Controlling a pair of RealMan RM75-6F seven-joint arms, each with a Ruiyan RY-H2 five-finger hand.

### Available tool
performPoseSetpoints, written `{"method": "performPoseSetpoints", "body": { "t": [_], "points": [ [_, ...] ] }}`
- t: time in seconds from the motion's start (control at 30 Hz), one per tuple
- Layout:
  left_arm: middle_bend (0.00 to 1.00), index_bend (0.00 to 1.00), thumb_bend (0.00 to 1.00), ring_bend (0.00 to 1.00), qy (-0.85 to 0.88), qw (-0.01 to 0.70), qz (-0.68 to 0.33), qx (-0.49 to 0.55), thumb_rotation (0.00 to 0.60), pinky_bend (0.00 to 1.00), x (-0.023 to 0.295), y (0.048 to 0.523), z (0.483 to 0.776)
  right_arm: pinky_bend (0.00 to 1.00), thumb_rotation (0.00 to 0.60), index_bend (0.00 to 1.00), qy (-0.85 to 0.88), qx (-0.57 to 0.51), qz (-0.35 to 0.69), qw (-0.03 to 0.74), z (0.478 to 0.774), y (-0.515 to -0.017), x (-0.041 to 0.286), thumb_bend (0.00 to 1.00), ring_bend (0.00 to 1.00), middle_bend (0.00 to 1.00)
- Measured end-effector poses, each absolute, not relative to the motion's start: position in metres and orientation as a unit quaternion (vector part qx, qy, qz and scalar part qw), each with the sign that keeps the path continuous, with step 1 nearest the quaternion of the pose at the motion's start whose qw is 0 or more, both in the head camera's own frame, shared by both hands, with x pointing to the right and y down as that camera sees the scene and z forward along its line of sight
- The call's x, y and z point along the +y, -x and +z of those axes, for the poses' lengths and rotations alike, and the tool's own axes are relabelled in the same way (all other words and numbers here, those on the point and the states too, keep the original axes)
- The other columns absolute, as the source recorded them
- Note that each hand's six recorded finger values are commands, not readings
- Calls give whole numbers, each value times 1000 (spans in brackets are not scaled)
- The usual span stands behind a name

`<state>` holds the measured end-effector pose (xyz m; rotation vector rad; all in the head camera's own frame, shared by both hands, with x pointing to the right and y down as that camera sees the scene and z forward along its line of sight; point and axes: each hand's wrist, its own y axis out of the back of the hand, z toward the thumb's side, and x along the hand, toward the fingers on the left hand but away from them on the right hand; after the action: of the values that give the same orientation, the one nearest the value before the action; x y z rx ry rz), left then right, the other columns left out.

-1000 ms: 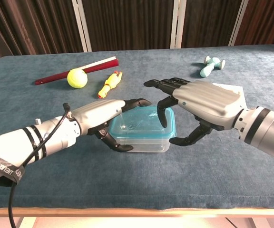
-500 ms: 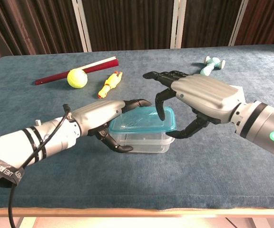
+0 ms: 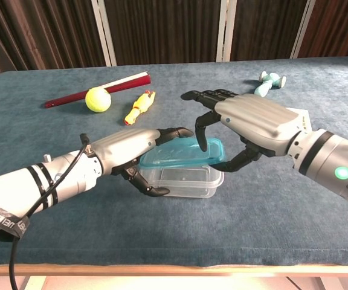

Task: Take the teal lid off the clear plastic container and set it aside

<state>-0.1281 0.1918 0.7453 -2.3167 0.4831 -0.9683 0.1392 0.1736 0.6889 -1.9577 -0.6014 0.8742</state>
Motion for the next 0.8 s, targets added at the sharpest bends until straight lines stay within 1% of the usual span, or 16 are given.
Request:
{"method": "performPoseSetpoints", "body": {
  "t": [0.13,0.2,0.27,0.3,0.37,0.4,0.43,0.47,0.5,0.53,0.6,0.63,0.7,0.8],
  "points": [
    [503,16,329,367,867,289,-361,185,600,466,191,129,744,0,600,745,788,-252,344,444,689,-133,175,828,0,185],
    [502,16,329,367,867,288,-361,187,600,465,190,129,744,0,600,756,788,-253,340,447,688,-131,176,862,0,190],
    [500,15,328,367,867,287,-360,189,600,455,190,130,743,0,600,769,787,-256,337,449,687,-130,176,869,0,195],
    [494,15,327,363,867,287,-359,190,600,431,190,131,743,0,600,775,787,-257,336,449,686,-130,176,872,0,198],
    [469,15,327,327,868,285,-358,191,600,346,190,131,742,0,600,779,787,-261,332,450,684,-131,175,871,0,205],
    [432,14,328,282,869,284,-357,192,600,265,190,131,742,0,600,780,787,-263,330,450,682,-131,175,871,0,208],
    [402,12,328,257,869,285,-355,194,600,220,190,131,741,0,600,781,786,-266,327,452,680,-132,175,871,0,209],
    [347,7,328,215,870,284,-353,194,600,165,190,132,740,0,600,782,786,-267,325,453,679,-133,174,871,0,210],
    [266,2,327,134,871,283,-351,195,600,115,190,132,740,0,600,783,787,-268,324,452,678,-134,174,871,0,210],
    [193,0,327,66,872,282,-349,195,600,85,190,132,740,0,600,785,787,-269,323,451,677,-135,174,871,0,211],
    [86,0,326,0,874,283,-345,194,600,51,191,132,739,0,600,789,784,-273,321,456,675,-136,172,871,0,213],
    [49,0,325,0,875,281,-343,195,600,34,191,131,738,0,600,790,781,-278,320,459,673,-137,170,871,0,214],
    [10,0,323,0,876,282,-337,200,600,8,190,131,736,0,600,790,777,-285,317,463,670,-138,166,871,0,214],
    [0,0,317,0,877,287,-322,211,600,0,187,129,731,0,600,791,772,-297,313,466,667,-140,161,871,0,215]
  ]
}}
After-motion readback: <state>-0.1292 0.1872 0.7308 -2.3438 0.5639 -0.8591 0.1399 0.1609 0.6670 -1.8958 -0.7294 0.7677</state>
